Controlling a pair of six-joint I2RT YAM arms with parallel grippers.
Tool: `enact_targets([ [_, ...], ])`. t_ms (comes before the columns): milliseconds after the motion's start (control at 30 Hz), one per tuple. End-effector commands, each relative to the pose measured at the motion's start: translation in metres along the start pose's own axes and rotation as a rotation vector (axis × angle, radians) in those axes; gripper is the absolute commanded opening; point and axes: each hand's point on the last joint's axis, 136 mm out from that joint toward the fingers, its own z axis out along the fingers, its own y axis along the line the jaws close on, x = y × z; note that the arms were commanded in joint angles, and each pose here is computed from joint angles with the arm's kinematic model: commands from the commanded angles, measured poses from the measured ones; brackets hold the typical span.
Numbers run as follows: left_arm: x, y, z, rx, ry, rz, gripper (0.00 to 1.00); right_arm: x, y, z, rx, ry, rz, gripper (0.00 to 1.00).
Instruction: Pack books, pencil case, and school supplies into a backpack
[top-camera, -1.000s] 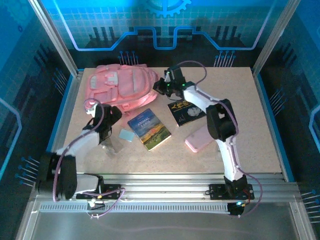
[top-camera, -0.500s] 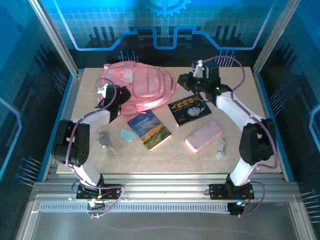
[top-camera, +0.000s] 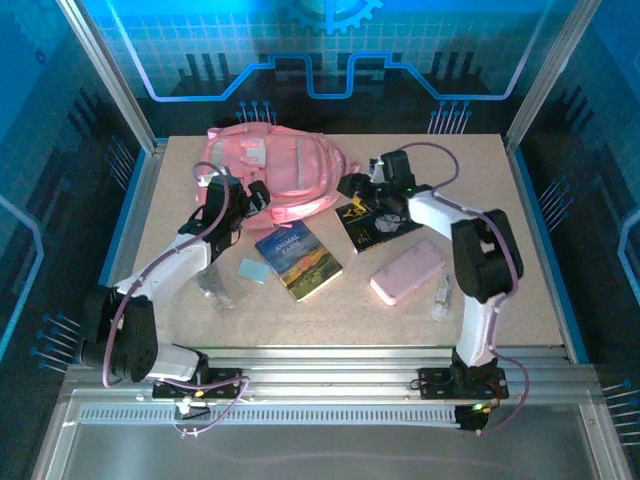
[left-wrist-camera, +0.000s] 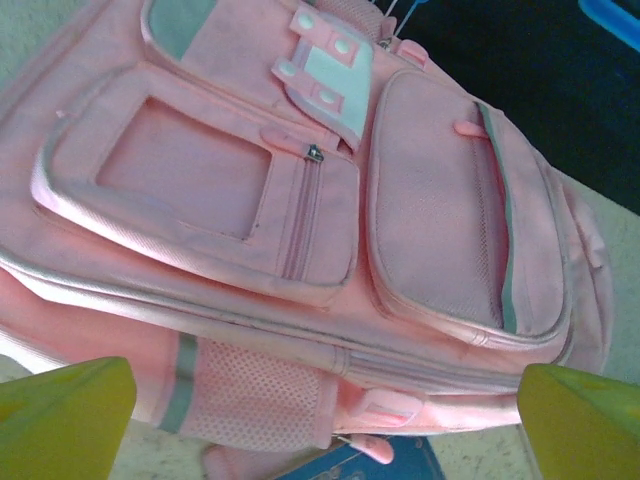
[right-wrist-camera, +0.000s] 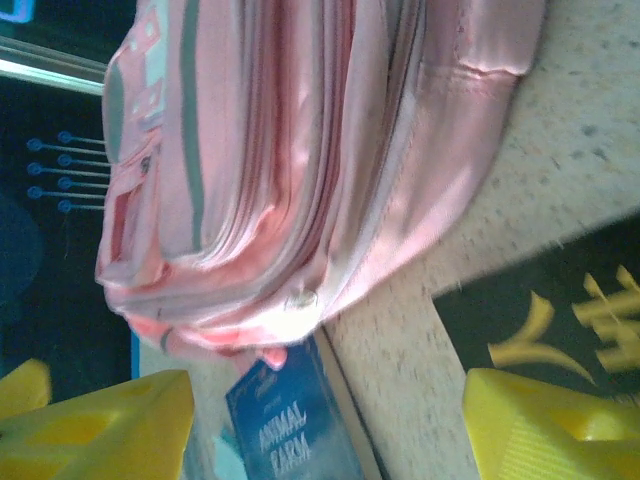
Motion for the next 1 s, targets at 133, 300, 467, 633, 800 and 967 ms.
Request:
enact_targets([
  [133, 0.020, 0.014, -0.016, -0.035, 0.087, 0.193, 0.99, -0.021, -0.001, 0.080, 0.003, -0.048, 0.119, 0.59],
  [300, 0.045, 0.014, -0.014, -0.027, 0.177, -0.047, 0.99, -0.036, 0.032, 0.072, -0.072, -0.082, 0.106, 0.00],
  [467, 0.057, 0.018, -0.010, -0.028, 0.170, -0.304, 0.99, -0.038, 0.076, 0.018, -0.110, -0.100, 0.030, 0.00],
  [633, 0.047, 0.016, 0.000, -0.003, 0.066, -0.526, 0.99, -0.027, 0.092, -0.010, -0.145, -0.079, 0.029, 0.00],
  [800, 0.048, 0.017, 0.020, -0.051, 0.012, -0.658, 0.99, -0.015, 0.097, -0.013, -0.214, -0.048, 0.091, 0.00],
  [967, 0.070, 0.018, 0.052, -0.071, 0.016, -0.818, 0.99, -0.004, 0.096, -0.015, -0.269, -0.028, 0.146, 0.00],
])
